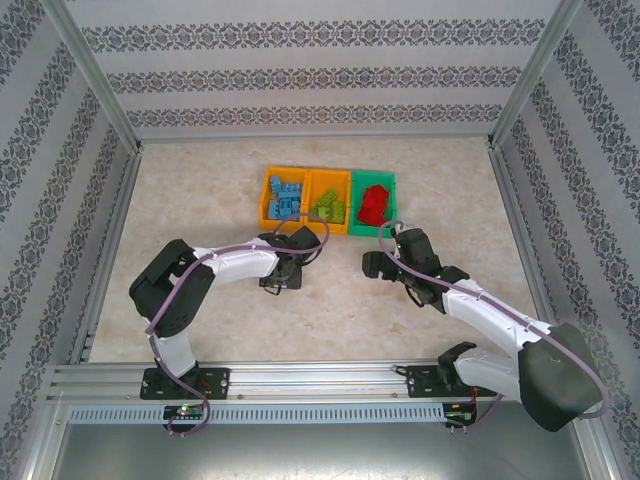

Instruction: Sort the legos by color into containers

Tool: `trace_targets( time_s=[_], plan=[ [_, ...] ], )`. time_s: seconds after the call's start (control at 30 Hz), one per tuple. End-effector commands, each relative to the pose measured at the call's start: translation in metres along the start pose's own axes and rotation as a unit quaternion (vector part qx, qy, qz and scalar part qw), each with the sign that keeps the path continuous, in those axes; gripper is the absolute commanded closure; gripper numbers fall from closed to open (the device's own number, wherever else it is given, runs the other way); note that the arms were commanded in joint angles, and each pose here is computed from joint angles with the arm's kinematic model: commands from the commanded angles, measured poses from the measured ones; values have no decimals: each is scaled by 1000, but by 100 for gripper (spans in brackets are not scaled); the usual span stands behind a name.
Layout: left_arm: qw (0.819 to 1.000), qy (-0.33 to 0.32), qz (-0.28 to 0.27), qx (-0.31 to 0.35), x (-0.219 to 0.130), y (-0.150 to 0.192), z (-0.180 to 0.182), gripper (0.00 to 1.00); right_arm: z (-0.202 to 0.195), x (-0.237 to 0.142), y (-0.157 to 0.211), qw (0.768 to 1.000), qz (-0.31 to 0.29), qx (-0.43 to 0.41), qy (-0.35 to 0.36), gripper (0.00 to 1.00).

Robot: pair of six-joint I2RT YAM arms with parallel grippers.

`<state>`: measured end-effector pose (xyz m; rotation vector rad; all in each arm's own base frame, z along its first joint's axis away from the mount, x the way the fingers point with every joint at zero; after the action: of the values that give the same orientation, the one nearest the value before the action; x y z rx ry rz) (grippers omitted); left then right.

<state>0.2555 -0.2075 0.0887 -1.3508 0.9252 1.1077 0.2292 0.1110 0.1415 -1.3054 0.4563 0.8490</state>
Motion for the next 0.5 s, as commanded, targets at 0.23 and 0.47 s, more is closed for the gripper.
trace_targets(
  time_s=[0.23,0.47],
  plan=[
    [994,100,37,30,15,15,-46,63,-14,-7,5,999,-13,18,23,6],
    [991,124,8,49,-7,-4,-61,66,-20,-10,6,999,-14,21,33,6]
  ],
)
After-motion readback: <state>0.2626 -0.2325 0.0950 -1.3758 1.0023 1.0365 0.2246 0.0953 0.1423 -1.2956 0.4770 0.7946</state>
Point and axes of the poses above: each hand's point on the last joint's axis, 136 mm out from that joint toward the fingers, its own x axis out along the fingers, its own z axis along the line the jaws close on, y = z × x, the point moved 8 cm from there along -x, back along the fingers, and after that the axes turned 4 degrees about -x, right-handed, at the moved point
